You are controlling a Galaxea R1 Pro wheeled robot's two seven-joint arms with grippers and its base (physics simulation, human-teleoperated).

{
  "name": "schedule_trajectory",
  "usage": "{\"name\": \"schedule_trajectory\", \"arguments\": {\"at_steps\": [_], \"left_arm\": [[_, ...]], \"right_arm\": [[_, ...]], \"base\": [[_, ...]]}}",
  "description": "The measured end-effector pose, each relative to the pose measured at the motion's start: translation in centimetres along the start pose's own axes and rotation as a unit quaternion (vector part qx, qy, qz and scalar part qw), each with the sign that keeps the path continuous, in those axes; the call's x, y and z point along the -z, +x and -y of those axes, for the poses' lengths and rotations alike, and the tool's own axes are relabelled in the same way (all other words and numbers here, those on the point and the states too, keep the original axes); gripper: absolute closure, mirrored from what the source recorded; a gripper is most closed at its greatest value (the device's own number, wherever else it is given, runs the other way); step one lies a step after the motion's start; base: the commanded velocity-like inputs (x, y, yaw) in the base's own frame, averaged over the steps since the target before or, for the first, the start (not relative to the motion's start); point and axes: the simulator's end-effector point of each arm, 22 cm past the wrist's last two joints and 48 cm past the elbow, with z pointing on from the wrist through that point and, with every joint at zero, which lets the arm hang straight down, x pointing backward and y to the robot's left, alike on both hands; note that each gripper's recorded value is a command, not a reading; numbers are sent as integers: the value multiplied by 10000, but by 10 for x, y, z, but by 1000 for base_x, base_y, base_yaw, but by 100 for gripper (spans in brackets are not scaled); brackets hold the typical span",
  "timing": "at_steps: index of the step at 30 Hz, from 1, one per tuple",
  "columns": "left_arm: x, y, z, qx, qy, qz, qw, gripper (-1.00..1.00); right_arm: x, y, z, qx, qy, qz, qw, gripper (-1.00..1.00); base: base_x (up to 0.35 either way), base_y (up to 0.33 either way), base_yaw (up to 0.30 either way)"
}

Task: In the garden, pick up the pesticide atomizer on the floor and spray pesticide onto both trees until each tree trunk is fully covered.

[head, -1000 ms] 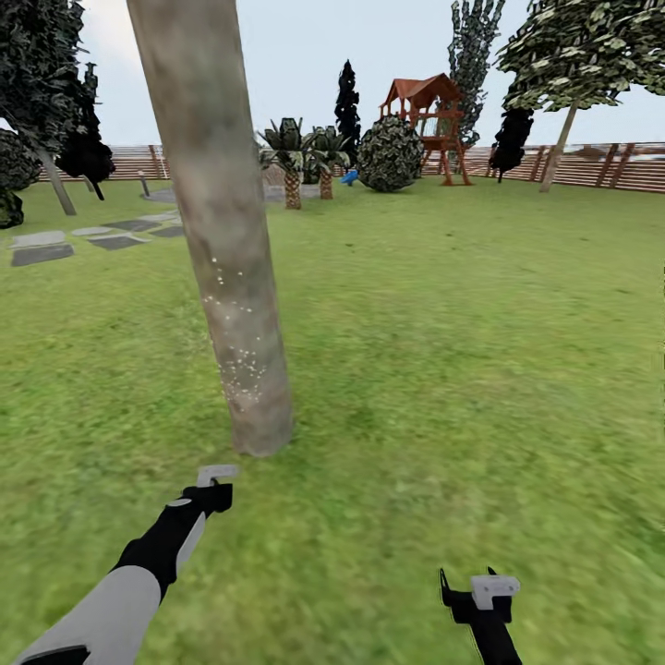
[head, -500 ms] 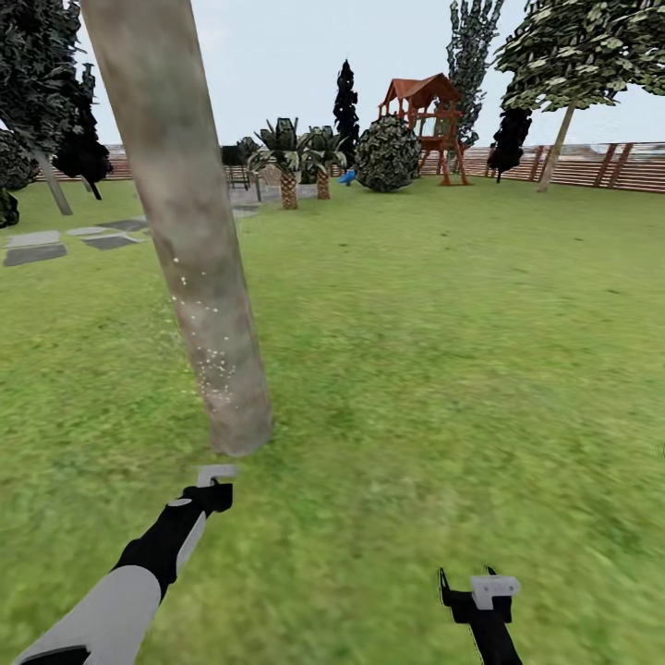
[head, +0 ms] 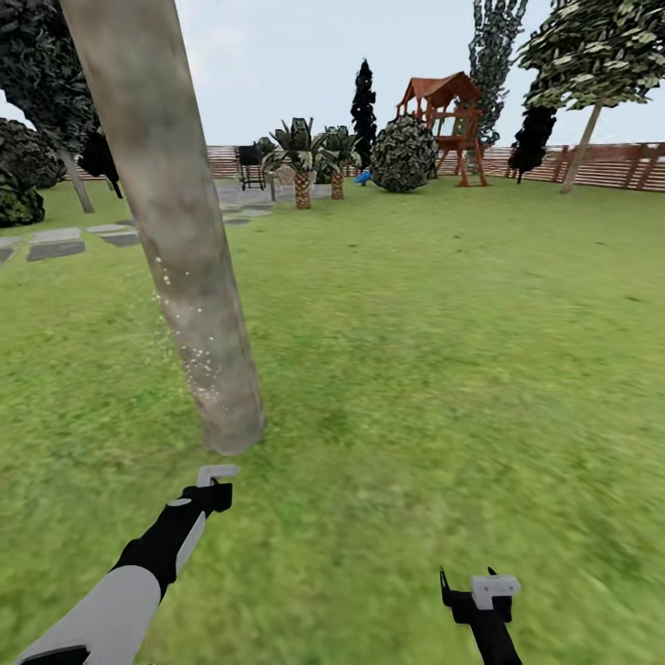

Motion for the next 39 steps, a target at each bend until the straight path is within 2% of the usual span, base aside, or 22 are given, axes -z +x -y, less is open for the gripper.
{"name": "schedule_trajectory", "arguments": {"at_steps": [15,32,39], "left_arm": [[0,0,0,0,0,1,10000,100],[0,-1,0,7,1,7,10000,100],[0,-1,0,7,1,8,10000,100]], "right_arm": [[0,0,0,0,0,0,10000,-100],[0,0,0,0,0,0,10000,-100],[0,0,0,0,0,0,10000,-100]], "base": [[119,-275,272],[21,-275,16],[0,-275,155]]}}
